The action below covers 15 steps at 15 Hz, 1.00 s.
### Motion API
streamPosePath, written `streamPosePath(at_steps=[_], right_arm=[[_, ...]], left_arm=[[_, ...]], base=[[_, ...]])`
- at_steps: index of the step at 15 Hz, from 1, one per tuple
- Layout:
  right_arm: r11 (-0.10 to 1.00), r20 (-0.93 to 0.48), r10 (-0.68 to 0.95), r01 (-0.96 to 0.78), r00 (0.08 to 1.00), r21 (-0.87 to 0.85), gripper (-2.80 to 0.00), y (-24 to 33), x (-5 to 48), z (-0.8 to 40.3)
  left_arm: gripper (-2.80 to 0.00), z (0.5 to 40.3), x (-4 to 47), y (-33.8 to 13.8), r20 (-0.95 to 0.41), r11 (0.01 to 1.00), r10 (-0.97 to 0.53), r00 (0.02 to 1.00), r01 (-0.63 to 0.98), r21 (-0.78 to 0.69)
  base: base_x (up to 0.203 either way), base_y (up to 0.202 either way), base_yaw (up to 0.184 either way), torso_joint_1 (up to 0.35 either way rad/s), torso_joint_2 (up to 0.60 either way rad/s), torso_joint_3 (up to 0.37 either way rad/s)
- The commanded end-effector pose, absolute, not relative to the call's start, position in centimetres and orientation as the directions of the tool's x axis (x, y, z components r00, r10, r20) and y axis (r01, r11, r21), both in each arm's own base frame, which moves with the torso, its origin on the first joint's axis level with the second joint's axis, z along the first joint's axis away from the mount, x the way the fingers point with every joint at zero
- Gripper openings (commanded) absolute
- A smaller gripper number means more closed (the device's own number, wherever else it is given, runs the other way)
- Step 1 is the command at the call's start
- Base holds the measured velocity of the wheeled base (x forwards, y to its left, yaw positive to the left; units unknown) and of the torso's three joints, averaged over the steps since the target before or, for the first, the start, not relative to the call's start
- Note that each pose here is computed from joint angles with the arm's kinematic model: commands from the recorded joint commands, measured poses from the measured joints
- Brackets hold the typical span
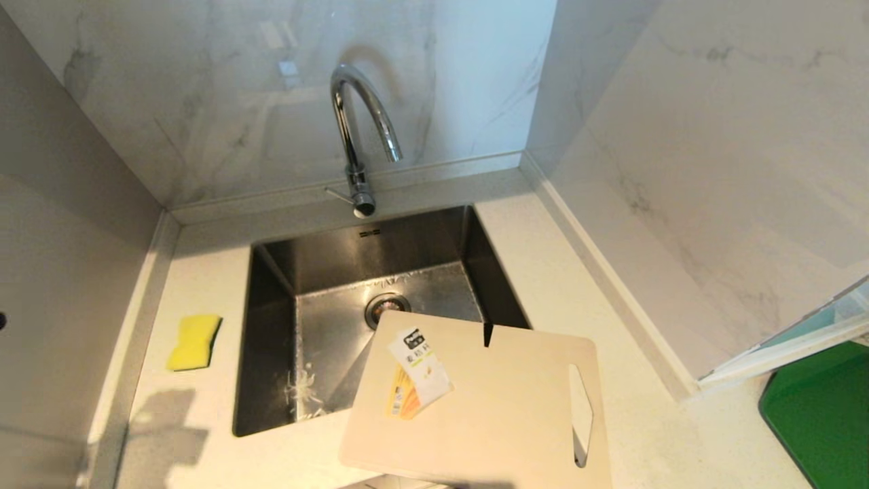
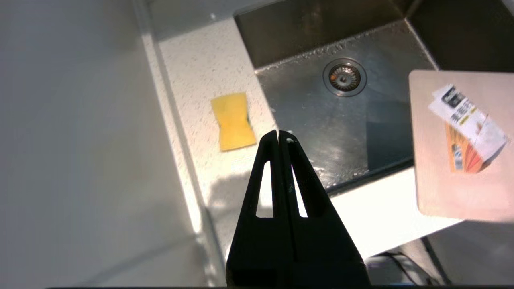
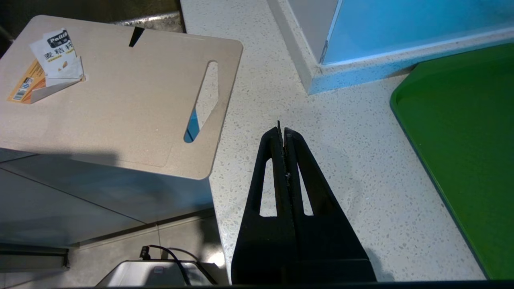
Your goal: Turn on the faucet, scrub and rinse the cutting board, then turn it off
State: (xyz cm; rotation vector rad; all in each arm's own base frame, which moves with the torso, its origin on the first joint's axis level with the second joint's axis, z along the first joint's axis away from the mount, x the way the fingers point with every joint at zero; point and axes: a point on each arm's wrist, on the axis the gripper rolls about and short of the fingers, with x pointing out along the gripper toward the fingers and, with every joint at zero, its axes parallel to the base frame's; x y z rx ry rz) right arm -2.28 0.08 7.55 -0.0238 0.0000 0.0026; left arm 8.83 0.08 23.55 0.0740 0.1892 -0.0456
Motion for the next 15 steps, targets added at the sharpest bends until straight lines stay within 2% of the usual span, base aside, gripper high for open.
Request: streamPosePath(at_steps=[1, 9, 15], right_arm=[[1.0, 0.0, 0.003, -0.003, 1.0, -0.025, -2.8, 0.1, -2.3, 7.5], [1.0, 0.001, 0.003, -0.003, 1.0, -0.025, -2.8, 0.1, -2.3, 7.5], [1.0, 0.0, 0.003, -0.003, 1.0, -0.025, -2.8, 0.1, -2.3, 7.5]], left_arm=[[-2.8, 21.4, 4.8, 0.0, -0.089, 0.994, -0.016, 0.996, 0.026, 0.106], [-2.8, 15.6, 0.2, -0.1, 0.004, 0.994, -0.005, 1.0, 0.004, 0.112], [-2.8, 9.2, -1.2, -0.1, -0.008, 0.996, -0.004, 1.0, 0.004, 0.086]], base=[[0.0, 0.0, 0.0, 0.0, 0.0, 0.0], [0.0, 0.0, 0.0, 0.0, 0.0, 0.0], [0.0, 0.0, 0.0, 0.0, 0.0, 0.0]])
